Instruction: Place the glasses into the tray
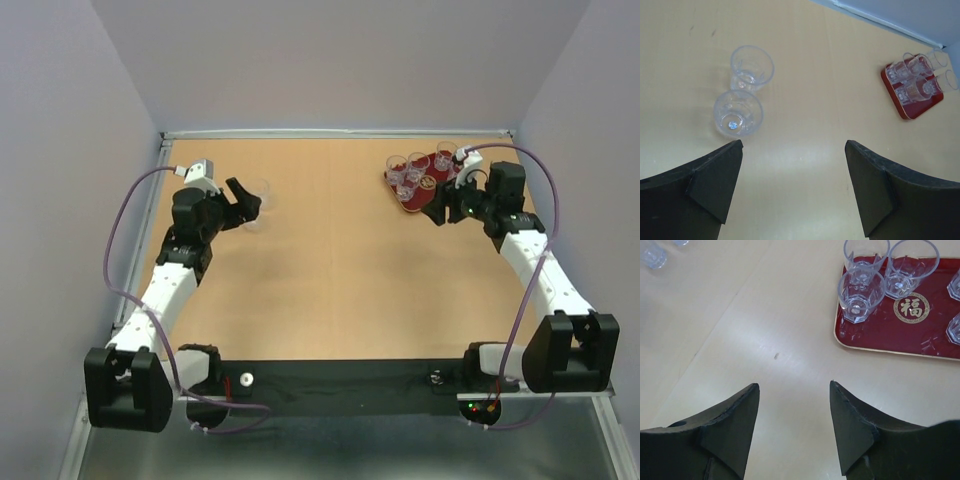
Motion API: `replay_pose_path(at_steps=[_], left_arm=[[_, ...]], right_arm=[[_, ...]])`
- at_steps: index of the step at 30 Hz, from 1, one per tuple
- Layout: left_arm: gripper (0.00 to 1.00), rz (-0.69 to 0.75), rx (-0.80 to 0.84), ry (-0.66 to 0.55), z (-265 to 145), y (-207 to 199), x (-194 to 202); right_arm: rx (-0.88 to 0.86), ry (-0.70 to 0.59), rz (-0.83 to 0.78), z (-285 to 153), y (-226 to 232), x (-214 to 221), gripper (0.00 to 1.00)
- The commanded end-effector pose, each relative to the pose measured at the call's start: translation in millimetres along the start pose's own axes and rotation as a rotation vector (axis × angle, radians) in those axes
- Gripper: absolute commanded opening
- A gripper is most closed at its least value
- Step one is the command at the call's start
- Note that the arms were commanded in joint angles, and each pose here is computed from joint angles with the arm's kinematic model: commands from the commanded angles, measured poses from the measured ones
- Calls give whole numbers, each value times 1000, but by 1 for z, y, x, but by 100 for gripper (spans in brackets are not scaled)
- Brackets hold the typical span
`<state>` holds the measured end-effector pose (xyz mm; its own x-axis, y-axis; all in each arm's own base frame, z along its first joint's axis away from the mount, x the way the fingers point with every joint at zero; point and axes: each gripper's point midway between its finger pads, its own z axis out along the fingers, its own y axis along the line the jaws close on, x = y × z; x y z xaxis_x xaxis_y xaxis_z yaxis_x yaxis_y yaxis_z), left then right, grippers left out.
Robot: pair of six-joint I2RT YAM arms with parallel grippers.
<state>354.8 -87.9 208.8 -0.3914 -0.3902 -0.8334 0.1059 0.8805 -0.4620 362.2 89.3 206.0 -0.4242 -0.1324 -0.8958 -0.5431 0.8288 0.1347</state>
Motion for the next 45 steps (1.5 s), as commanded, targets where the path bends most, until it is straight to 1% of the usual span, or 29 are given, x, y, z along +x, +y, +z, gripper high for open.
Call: replay_pose_path(at_steps=[1,2,3,5,6,9,11,15,16,19,20,23,24,27,30,31,33,35,36,39,40,43,45], left_arm=[[90,-108,48,-13,12,-9,-14],[89,-128,18,2,20,-1,-11],[86,-141,-13,28,26,7,-3],[84,-162,-61,37,33,18,1],[80,-174,-84,54,38,25,7],[80,-199,-134,50,44,37,11],[78,-208,-174,42,48,46,13],[77,-228,-217,42,60,57,18],[74,-241,-231,51,64,60,22],[73,-244,-254,53,73,66,21],[69,-246,-267,68,79,70,27],[68,-252,-291,85,90,77,32],[68,-251,-289,77,94,76,27],[63,-254,-310,91,103,82,28],[51,-250,-342,109,108,89,35],[45,-251,-351,118,109,92,38],[43,-246,-366,136,109,95,43],[35,-241,-372,150,109,97,48],[35,-238,-374,154,108,98,50],[24,-225,-374,160,106,99,52],[15,-225,-369,163,105,98,53],[0,-217,-332,168,100,90,51],[0,-219,-309,175,95,85,54]], right_arm=[[-40,-51,-26,-5,5,-11,64],[-42,-51,-22,-5,5,-12,64],[-48,-50,-21,-5,6,-11,64],[-48,-52,-21,-5,6,-11,64],[-43,-54,-21,-6,5,-12,64],[-42,-60,-27,-8,6,-14,64],[-40,-63,-31,-9,6,-14,64],[-39,-65,-32,-9,7,-14,64],[-38,-63,-30,-9,6,-14,64],[-37,-67,-34,-9,6,-15,64],[-36,-67,-34,-9,6,-15,64],[-34,-67,-38,-10,6,-15,64],[-32,-69,-40,-10,6,-16,64],[-32,-69,-40,-10,6,-16,64],[-29,-70,-40,-11,6,-16,64],[-29,-71,-41,-11,6,-16,64],[-30,-73,-41,-11,6,-17,64],[-30,-74,-42,-12,6,-17,64],[-28,-76,-43,-12,6,-18,64],[-30,-74,-40,-12,6,-17,64],[-30,-74,-42,-12,6,-17,64],[-36,-74,-38,-12,7,-17,64],[-48,-78,-37,-12,10,-18,64]])
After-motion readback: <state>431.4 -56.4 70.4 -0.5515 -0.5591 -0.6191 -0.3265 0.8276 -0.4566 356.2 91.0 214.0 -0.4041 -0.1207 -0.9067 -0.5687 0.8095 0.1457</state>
